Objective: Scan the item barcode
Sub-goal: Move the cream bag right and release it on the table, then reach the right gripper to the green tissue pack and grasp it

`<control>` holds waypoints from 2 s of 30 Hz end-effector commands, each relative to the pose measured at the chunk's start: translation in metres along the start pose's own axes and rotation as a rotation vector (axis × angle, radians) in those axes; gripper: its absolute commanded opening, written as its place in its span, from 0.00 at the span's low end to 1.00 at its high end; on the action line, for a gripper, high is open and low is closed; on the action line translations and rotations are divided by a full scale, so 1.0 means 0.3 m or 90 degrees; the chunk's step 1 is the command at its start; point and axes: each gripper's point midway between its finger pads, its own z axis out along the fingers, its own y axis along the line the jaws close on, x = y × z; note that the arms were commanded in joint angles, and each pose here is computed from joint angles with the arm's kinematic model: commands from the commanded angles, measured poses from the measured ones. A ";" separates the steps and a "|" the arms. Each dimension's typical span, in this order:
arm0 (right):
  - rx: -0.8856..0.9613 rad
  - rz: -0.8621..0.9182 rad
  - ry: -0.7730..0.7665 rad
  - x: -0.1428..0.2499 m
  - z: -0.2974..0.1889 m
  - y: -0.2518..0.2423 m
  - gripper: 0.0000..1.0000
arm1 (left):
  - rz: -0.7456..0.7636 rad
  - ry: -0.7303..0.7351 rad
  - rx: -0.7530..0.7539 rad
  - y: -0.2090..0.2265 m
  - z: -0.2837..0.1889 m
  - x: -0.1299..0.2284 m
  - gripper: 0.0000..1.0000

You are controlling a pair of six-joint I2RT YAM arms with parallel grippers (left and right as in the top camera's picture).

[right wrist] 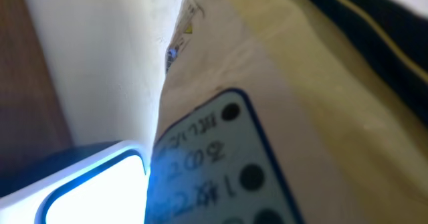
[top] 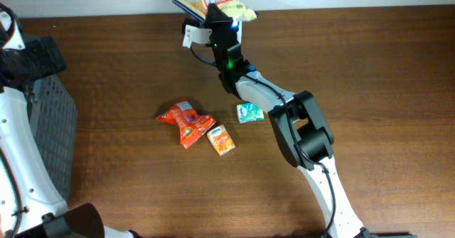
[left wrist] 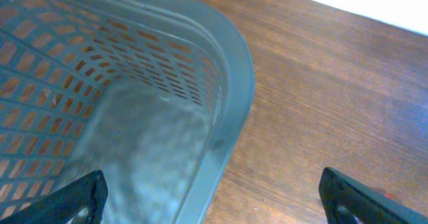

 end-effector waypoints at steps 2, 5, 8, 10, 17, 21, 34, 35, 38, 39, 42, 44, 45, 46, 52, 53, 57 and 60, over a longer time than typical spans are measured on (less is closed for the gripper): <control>0.110 0.219 0.060 0.019 -0.208 -0.648 0.04 | -0.009 -0.012 0.004 0.002 -0.026 -0.008 0.99; 0.070 0.455 0.123 0.117 -0.485 -0.898 0.04 | -0.009 -0.012 0.004 0.002 -0.026 -0.008 0.99; -0.119 0.730 0.193 0.242 -0.762 -0.852 0.04 | -0.009 -0.012 0.004 0.002 -0.026 -0.008 0.99; -0.183 0.844 0.308 0.385 -0.890 -0.781 0.04 | -0.009 -0.012 0.004 0.002 -0.026 -0.008 0.99; -0.363 1.164 0.662 1.045 -1.005 -0.275 0.04 | -0.009 -0.012 0.004 0.002 -0.026 -0.008 0.99; -0.400 1.270 0.742 1.241 -1.011 0.014 0.04 | -0.009 -0.012 0.004 0.002 -0.026 -0.008 0.99; -0.382 1.242 0.722 1.252 -0.981 -0.269 0.99 | -0.009 -0.012 0.004 0.002 -0.026 -0.008 0.99; -0.411 1.227 0.711 1.187 -0.960 -0.278 0.99 | -0.009 -0.012 0.004 0.002 -0.026 -0.008 0.99; -0.563 1.110 0.663 0.950 -0.900 -0.186 0.99 | -0.009 -0.012 0.004 0.002 -0.026 -0.008 0.99; -0.620 1.047 0.625 0.863 -0.883 -0.152 0.99 | -0.009 -0.012 0.004 0.002 -0.026 -0.008 0.99; -0.783 0.826 0.488 0.578 -0.860 -0.042 0.98 | -0.009 -0.012 0.004 0.002 -0.026 -0.008 0.99; -0.832 0.726 0.468 0.429 -0.864 0.038 0.90 | -0.009 -0.012 0.004 0.002 -0.026 -0.008 0.99; -0.849 0.683 0.472 0.378 -0.873 0.079 0.85 | -0.009 -0.012 0.004 0.002 -0.026 -0.008 0.99; -0.872 0.642 0.475 0.324 -0.894 0.123 0.81 | -0.009 -0.012 0.004 0.002 -0.026 -0.008 0.99; -1.007 0.502 0.505 0.151 -1.082 0.364 0.73 | -0.009 -0.012 0.004 0.002 -0.026 -0.008 0.99; -1.018 0.487 0.507 0.139 -1.105 0.401 0.73 | -0.009 -0.012 0.004 0.002 -0.026 -0.008 0.99; -1.032 0.448 0.478 0.092 -1.161 0.536 0.73 | -0.009 -0.012 0.004 0.002 -0.026 -0.008 0.99; -1.008 0.458 0.455 0.094 -1.126 0.565 0.73 | -0.009 -0.012 0.004 0.002 -0.026 -0.008 0.99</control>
